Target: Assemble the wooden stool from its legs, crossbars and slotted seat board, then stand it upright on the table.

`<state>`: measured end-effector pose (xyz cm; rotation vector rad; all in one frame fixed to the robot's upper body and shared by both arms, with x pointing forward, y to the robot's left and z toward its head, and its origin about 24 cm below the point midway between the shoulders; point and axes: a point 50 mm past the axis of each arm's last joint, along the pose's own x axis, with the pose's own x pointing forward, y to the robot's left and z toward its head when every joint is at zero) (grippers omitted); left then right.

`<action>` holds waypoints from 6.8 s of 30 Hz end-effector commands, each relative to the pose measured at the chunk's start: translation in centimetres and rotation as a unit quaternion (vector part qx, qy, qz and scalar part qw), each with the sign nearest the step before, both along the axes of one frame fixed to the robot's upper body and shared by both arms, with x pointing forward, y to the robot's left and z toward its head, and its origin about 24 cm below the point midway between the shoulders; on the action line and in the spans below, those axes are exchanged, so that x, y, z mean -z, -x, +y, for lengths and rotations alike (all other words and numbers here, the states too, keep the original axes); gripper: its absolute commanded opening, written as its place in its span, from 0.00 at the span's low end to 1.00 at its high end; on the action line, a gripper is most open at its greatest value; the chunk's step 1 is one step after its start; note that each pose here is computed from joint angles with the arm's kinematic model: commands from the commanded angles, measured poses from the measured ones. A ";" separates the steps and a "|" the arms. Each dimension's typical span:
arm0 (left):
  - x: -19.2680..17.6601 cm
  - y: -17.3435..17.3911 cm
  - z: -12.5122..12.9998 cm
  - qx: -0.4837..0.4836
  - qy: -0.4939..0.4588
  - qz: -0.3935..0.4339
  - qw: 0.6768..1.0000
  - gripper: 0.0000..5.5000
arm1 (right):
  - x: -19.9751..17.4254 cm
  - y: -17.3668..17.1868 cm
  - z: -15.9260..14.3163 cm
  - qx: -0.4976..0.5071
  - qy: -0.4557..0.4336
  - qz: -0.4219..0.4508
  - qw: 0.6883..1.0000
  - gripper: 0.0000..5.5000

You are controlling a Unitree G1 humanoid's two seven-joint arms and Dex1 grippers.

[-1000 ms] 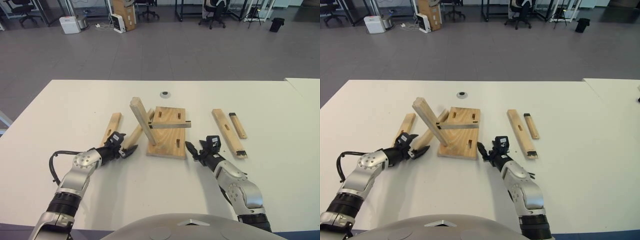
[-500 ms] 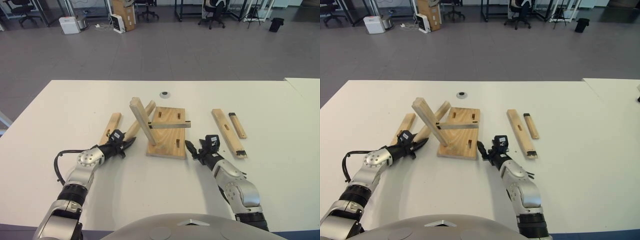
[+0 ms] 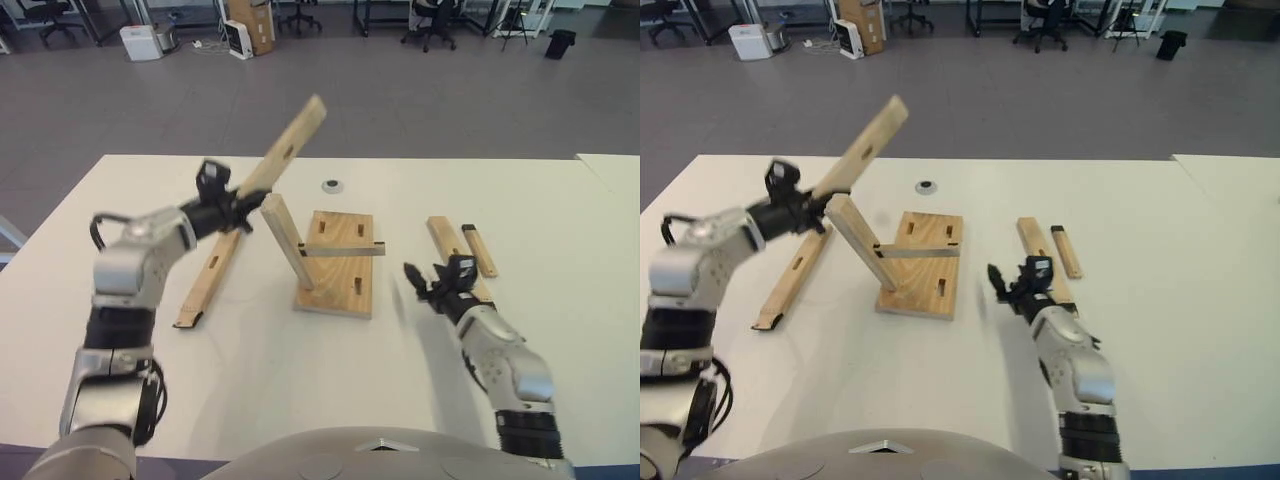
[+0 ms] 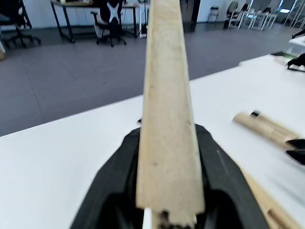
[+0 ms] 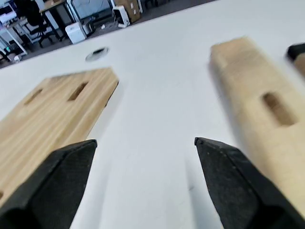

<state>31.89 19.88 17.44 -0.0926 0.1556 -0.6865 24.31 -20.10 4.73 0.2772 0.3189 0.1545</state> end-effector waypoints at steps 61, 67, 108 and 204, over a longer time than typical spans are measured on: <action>-2.7 9.0 -6.2 0.609 0.355 0.373 0.604 0.19 | -23.5 0.0 6.2 -0.522 -0.382 -0.289 0.706 0.55; -2.6 9.1 -6.2 0.609 0.355 0.377 0.601 0.19 | -23.1 0.6 6.9 -0.540 -0.382 -0.278 0.697 0.66; 0.0 0.3 0.5 0.046 0.276 -0.016 0.960 0.41 | -15.8 -3.0 -2.8 -0.152 -0.003 -0.252 0.956 0.39; 13.4 4.9 -5.5 0.040 0.243 0.145 0.958 0.41 | -2.4 -0.2 2.6 -0.470 -0.025 -0.129 0.873 0.39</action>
